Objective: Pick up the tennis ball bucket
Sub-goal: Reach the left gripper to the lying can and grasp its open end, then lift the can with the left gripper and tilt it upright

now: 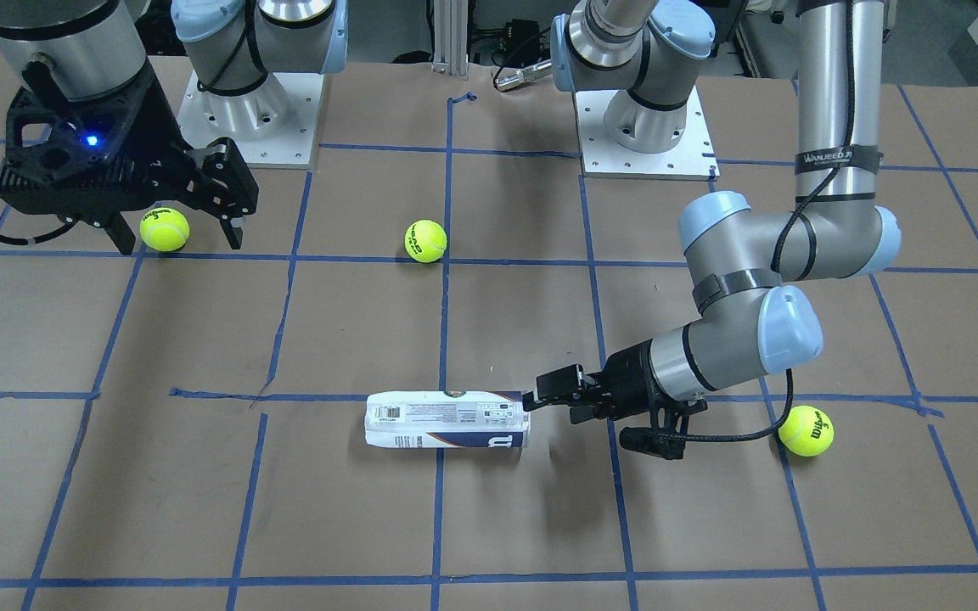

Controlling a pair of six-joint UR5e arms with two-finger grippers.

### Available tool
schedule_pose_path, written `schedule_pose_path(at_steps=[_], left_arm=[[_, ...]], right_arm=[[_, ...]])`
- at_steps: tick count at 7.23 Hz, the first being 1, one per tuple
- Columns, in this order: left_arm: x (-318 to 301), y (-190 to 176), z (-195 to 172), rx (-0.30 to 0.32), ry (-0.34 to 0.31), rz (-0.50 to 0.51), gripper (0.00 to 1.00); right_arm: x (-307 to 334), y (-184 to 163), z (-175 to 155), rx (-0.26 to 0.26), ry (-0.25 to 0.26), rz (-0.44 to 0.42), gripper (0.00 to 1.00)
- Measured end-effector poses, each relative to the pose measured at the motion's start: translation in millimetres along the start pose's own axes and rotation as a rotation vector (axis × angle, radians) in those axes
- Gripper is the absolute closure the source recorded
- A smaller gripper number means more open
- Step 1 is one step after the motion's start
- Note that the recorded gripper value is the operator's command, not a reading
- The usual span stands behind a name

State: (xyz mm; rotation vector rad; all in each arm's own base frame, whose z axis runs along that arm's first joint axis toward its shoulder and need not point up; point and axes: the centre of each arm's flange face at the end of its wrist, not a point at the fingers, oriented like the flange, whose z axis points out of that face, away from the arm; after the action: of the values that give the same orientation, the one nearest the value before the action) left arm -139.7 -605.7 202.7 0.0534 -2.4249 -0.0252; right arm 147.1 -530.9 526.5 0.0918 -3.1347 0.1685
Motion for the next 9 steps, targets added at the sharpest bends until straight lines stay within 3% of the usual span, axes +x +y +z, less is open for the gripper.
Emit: schedule_pose_path(at_steps=[3,4,5,6,7,9], left_arm=[[5,4,50,-0.053,0.028,0.02,0.04],[7,5,56,-0.063,0.03,0.018,0.38],[10,6,59,-0.066,0.035,0.007,0.53],[13,6,60,-0.068,0.052,-0.012,0.82],[16,5,60,-0.068,0.078,-0.046,1.0],[29,-5,47,-0.047,0.101,-0.189,1.0]], right_arm=[[0,3,-2,-0.004,0.001,0.027,0.0],[0,3,-2,-0.005,0.0,0.027,0.0],[0,3,-2,-0.005,-0.001,0.027,0.0],[0,3,-2,-0.005,-0.001,0.027,0.0],[0,3,-2,-0.005,-0.001,0.026,0.0],[0,3,-1,-0.008,0.0,0.023,0.0]])
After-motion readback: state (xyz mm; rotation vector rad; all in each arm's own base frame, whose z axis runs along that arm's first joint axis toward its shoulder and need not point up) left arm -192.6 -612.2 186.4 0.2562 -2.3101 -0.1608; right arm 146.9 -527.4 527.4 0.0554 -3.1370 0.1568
